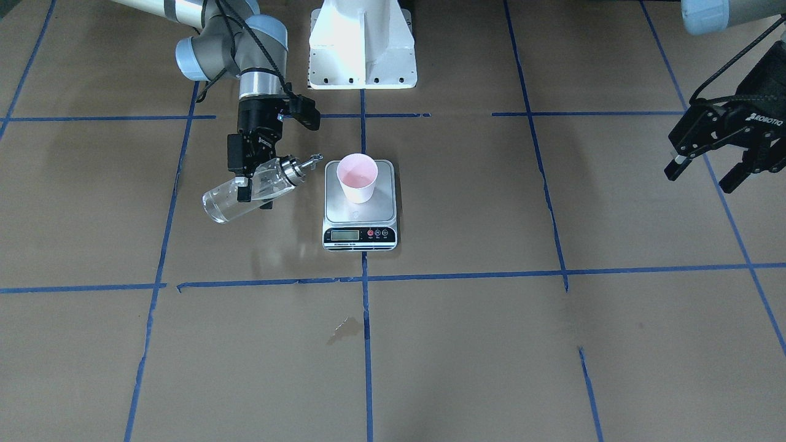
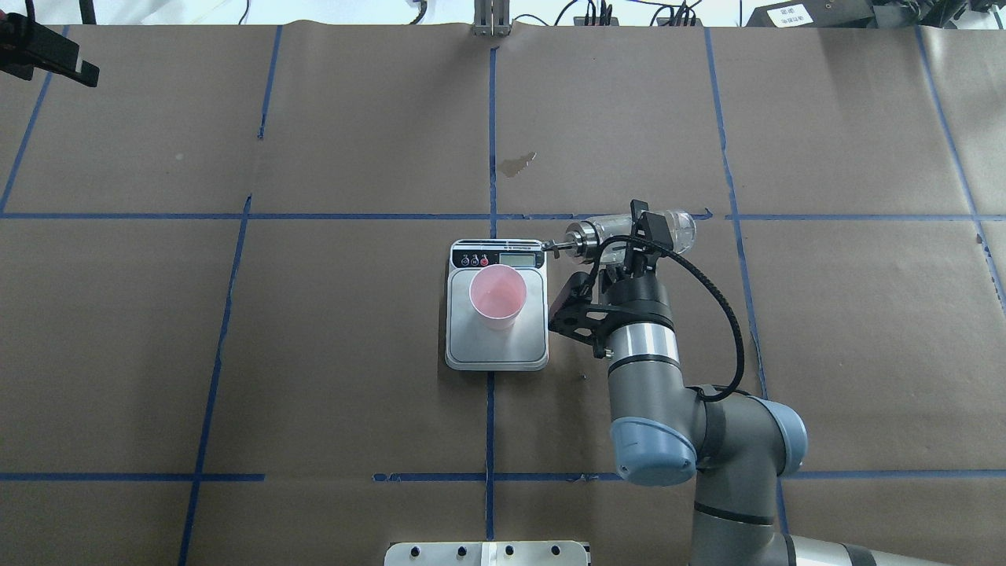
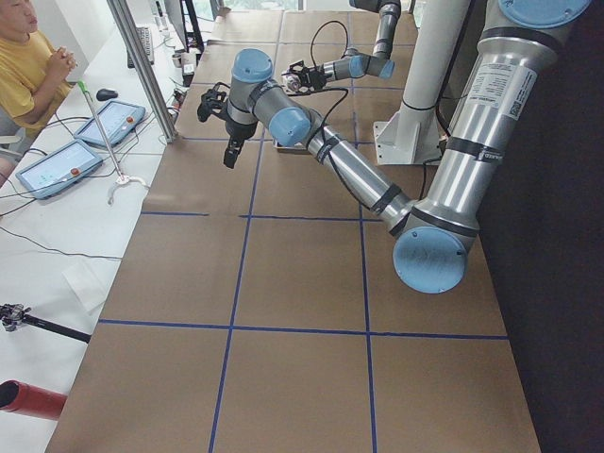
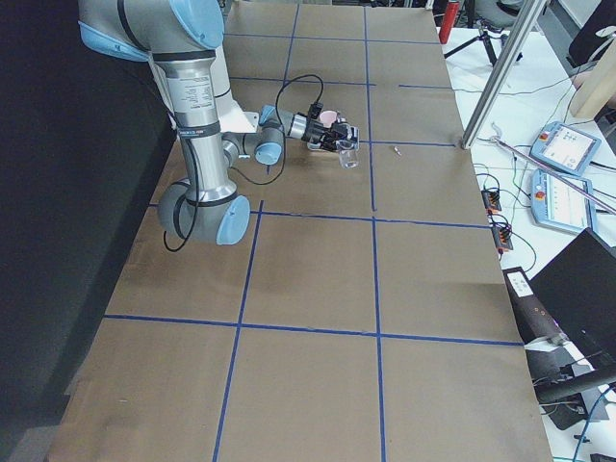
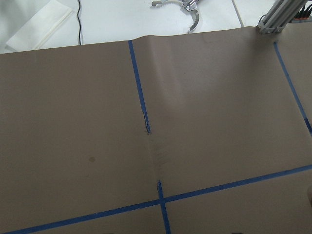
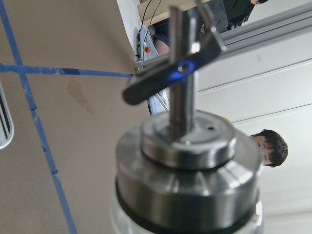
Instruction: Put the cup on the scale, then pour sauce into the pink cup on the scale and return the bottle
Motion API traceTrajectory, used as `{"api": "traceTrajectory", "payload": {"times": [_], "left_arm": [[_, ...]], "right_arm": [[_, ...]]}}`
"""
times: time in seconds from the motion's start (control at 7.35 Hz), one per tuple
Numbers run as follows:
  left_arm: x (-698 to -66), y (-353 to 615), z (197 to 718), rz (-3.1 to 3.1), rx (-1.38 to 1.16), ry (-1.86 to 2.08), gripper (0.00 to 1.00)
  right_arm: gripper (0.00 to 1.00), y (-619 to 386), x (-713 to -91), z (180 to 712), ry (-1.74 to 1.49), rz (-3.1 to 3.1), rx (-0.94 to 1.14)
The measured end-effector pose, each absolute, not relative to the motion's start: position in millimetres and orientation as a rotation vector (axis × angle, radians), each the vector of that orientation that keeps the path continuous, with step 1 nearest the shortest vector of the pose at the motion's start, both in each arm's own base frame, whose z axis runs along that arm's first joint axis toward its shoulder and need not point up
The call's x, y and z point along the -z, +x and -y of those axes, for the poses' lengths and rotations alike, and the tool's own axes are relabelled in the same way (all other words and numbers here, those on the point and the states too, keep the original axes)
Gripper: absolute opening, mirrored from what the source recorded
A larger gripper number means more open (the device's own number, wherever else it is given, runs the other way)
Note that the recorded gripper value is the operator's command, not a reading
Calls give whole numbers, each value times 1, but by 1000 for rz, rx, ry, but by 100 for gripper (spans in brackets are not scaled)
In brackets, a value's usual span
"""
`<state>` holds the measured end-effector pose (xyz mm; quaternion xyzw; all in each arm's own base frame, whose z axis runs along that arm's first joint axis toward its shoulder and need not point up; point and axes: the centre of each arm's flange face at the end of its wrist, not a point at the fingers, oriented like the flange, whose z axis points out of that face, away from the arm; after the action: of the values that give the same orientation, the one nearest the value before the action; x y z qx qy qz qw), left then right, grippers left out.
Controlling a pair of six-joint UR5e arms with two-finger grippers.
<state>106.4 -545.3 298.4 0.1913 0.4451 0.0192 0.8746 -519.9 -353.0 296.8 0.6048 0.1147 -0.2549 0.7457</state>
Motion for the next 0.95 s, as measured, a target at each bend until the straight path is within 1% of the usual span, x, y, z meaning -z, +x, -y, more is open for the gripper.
{"api": "traceTrajectory", "payload": {"times": [0.95], "left_arm": [[-299,107,545,-933,-41,390,87]], "right_arm": [[0,-551,-268,345,1304,-401,634]]}}
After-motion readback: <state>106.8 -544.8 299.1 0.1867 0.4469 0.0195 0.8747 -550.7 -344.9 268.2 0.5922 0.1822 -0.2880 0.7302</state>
